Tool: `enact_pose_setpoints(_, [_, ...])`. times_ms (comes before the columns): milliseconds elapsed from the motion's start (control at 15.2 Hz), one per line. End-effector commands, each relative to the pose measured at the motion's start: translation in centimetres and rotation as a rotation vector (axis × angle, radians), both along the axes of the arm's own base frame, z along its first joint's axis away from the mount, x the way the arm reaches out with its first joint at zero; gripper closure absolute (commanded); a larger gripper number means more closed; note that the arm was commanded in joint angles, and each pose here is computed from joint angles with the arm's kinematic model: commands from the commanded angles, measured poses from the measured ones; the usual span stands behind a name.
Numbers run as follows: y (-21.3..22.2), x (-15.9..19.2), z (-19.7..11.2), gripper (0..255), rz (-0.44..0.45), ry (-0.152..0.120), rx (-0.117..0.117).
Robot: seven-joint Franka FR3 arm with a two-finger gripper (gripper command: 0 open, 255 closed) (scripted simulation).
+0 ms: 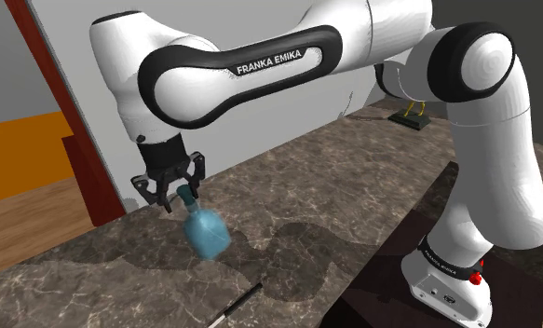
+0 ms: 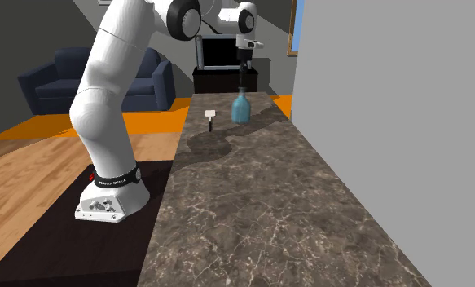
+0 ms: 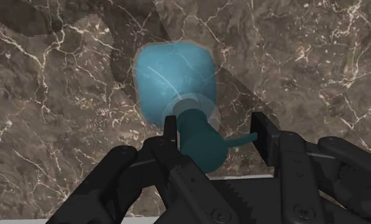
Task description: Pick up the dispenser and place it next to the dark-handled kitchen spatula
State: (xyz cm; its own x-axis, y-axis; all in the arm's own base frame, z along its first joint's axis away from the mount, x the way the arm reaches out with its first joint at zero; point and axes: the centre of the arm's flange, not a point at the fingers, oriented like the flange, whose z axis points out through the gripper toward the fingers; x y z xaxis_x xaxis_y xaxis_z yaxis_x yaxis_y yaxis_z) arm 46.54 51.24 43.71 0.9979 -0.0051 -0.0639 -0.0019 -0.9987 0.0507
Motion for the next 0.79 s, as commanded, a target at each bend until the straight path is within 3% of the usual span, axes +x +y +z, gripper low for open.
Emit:
enact_pose_setpoints(0, [0.01,-0.08,-1.04,255,0.0,-0.001,0.001])
enact_pose_setpoints(594, [0.01,-0.08,-1.42,255,0.0,-0.001,0.001])
enact_pose_setpoints(660, [0.01,-0.07,-1.42,0,0.0,-0.001,0.001])
enact_pose_setpoints(726, [0.01,-0.07,-1.42,0,0.0,-0.001,0.001])
